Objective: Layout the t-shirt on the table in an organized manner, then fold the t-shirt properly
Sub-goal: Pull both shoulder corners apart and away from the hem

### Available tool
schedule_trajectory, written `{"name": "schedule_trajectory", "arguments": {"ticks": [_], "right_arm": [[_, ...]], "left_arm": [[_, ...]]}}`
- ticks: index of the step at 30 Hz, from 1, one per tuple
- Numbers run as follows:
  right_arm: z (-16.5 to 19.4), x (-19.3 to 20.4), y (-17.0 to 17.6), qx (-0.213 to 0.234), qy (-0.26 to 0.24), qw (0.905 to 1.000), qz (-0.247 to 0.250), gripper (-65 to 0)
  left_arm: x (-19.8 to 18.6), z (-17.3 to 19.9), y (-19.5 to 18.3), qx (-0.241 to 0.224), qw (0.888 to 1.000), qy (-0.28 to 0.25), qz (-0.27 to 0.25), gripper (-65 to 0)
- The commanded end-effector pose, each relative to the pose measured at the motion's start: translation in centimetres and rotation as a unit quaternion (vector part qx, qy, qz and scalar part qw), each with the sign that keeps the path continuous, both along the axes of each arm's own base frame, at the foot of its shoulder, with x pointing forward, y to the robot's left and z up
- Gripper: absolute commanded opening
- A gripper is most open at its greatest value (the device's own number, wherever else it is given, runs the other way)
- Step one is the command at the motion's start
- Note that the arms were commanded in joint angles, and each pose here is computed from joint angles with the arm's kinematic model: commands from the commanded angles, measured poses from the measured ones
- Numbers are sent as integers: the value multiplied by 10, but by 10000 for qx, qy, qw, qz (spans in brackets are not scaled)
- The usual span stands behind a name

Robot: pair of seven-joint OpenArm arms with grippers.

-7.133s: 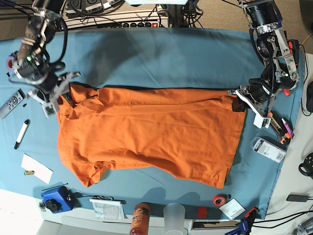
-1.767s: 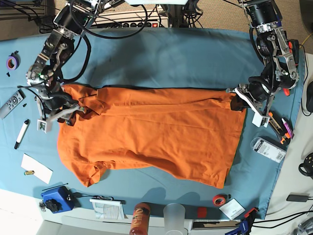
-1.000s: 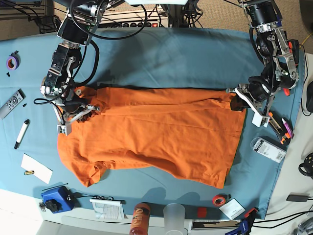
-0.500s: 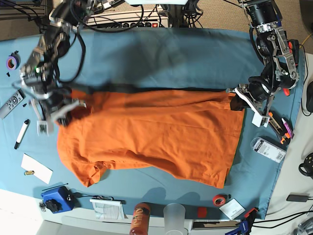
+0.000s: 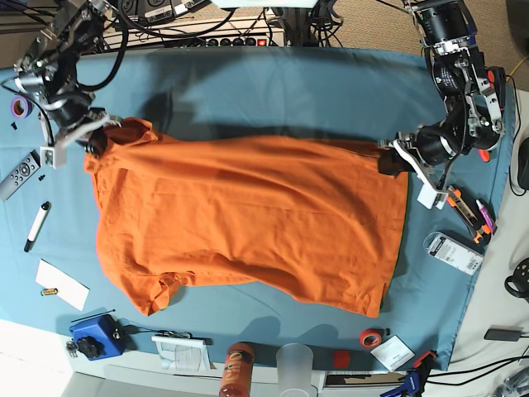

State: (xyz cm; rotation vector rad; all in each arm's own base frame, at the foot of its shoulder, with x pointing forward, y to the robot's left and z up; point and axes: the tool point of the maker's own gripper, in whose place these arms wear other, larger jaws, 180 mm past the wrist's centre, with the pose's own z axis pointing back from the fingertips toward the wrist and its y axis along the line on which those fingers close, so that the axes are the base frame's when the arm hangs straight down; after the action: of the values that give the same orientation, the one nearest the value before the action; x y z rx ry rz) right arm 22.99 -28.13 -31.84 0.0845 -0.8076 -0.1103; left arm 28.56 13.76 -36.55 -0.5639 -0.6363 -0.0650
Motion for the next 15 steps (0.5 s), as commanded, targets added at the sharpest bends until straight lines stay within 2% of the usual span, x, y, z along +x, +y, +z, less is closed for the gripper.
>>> {"name": "schedule_trajectory", "arguments": {"ticks": [1, 6, 9, 15], "right_arm": [[10, 1, -4, -79, -162, 9998, 44, -650], [0, -19, -3, 11, 78, 9999, 104, -650], [-8, -32, -2, 23, 277, 9996, 109, -650], [-23, -60, 3, 77, 689, 9972, 290, -650]], "left_arm": [[6, 11, 1, -30, 9998, -184, -34, -650], [-19, 0, 4, 43, 10000, 64, -24, -650], [-37, -2, 16, 152, 9996, 168, 194, -650], [-59, 11, 54, 275, 9972, -15, 699, -650]]}}
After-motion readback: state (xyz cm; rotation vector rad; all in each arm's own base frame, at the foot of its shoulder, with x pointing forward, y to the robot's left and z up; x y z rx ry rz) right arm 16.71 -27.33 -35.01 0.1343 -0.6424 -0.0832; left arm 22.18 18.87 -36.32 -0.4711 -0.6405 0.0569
